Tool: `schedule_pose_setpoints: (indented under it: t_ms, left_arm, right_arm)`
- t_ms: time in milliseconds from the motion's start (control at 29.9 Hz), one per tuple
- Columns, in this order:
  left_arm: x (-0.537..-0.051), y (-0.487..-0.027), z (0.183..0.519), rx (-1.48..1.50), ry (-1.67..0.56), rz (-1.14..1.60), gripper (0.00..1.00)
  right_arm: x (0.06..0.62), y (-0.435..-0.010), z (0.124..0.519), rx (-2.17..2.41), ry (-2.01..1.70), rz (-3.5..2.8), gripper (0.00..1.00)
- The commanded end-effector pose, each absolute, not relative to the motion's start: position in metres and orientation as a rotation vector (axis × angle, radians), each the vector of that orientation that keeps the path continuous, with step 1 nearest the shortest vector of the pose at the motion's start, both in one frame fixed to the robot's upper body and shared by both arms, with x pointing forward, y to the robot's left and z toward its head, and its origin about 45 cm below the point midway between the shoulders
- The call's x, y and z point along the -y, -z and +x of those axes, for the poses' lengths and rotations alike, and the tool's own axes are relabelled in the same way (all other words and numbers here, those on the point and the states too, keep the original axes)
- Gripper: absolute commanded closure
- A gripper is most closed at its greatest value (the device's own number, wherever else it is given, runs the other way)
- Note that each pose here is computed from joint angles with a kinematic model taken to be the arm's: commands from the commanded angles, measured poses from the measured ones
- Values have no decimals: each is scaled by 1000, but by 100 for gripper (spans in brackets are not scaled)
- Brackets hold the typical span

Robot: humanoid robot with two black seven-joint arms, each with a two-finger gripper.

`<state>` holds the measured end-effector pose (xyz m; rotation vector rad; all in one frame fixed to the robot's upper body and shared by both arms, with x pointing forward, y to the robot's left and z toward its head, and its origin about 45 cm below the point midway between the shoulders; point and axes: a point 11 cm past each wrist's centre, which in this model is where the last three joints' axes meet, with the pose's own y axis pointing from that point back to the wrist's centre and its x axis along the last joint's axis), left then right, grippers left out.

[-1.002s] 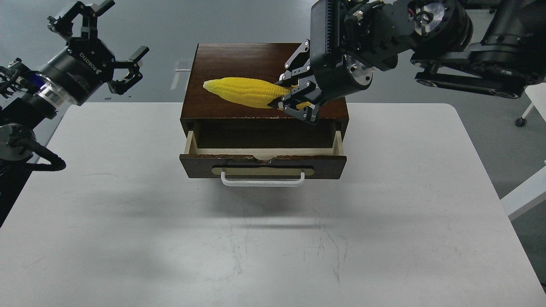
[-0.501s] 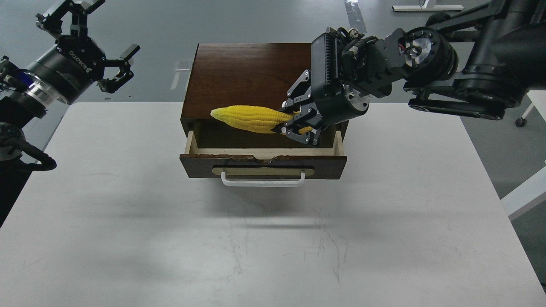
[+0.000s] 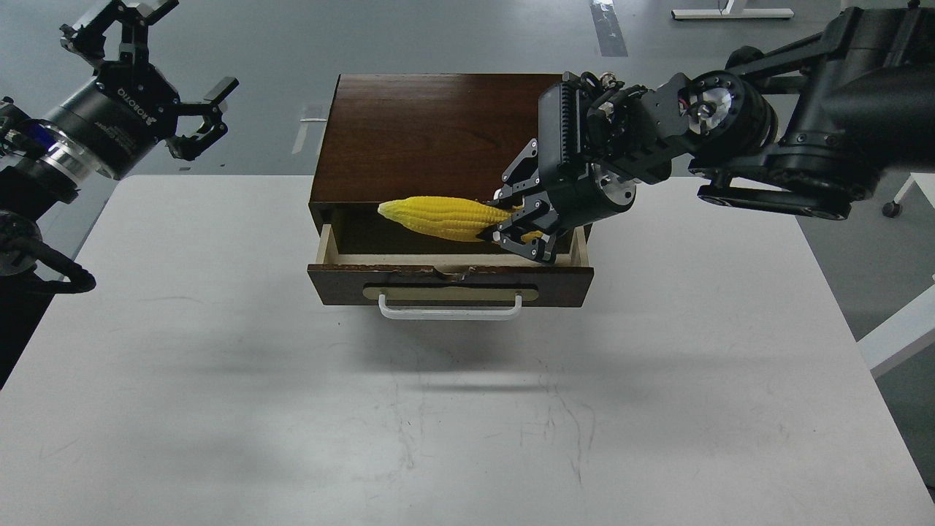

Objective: Put corn in drawer with both arms
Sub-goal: 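Lower the corn into the open drawer and open the right gripper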

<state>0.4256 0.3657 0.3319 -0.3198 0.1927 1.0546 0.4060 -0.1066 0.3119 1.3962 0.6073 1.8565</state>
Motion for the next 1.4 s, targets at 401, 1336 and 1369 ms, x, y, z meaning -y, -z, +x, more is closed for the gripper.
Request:
schedule_pose_setpoints:
  t_ms: [401, 1336, 1369]
  left_arm:
    - [-365, -331, 426, -194, -1054, -321, 2]
    - [-365, -331, 426, -194, -1054, -320, 2]
    - [-365, -331, 426, -194, -1054, -320, 2]
  right_arm:
    - [108, -299, 406, -623, -1837, 1405, 67]
    - [110, -294, 406, -624, -1826, 1412, 49]
    - [110, -294, 405, -626, -1824, 1412, 49]
